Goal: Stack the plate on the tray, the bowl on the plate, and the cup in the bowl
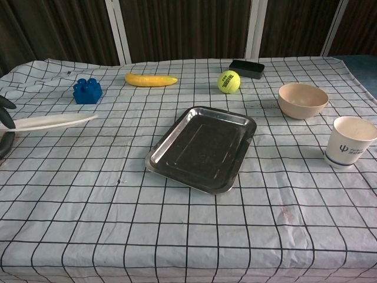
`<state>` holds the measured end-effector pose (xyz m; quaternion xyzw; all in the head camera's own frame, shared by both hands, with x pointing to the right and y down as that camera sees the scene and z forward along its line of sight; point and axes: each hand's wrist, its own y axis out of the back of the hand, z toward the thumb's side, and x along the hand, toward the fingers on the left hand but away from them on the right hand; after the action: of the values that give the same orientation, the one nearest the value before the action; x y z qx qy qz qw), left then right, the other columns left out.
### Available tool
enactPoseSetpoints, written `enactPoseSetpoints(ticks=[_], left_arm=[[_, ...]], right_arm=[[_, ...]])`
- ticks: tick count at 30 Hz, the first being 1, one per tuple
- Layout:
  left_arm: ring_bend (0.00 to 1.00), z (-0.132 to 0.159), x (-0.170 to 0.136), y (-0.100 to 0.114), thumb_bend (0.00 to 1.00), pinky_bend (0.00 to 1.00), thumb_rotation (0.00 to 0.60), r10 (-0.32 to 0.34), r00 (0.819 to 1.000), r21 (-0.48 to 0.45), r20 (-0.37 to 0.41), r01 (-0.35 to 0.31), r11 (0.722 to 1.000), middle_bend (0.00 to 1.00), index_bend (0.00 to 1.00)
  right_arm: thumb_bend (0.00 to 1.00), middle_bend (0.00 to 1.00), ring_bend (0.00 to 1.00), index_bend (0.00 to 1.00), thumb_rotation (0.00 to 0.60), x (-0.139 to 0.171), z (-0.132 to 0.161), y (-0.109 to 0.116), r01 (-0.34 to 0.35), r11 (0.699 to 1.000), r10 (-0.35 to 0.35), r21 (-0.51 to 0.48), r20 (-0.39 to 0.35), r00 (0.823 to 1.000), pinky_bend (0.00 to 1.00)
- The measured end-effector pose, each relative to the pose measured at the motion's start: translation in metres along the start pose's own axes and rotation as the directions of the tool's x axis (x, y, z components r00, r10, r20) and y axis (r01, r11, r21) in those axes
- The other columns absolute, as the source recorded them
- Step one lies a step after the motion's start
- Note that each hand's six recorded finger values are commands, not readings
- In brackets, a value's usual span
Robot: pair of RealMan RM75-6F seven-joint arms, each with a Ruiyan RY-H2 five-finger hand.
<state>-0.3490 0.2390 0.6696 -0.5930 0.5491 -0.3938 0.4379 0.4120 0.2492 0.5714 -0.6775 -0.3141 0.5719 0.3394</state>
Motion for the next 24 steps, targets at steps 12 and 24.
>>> enactPoseSetpoints(ticks=[12,24], left_arm=[[0.18,0.071,0.06,0.0,0.45,0.1,0.6,0.069,0.991,-0.132,0.113,-0.054,0.99,0.37,0.72],[0.19,0.158,0.097,-0.058,0.49,0.08,0.6,-0.106,0.974,-0.286,0.2,0.162,0.944,0.39,0.72]], right_arm=[[0.17,0.0,0.0,0.0,0.6,0.004,-0.002,0.012,0.049,0.998,-0.049,-0.035,-0.004,0.999,0.0],[0.17,0.0,0.0,0.0,0.6,0.003,-0.013,0.023,0.075,0.995,-0.073,-0.06,0.029,0.997,0.0]])
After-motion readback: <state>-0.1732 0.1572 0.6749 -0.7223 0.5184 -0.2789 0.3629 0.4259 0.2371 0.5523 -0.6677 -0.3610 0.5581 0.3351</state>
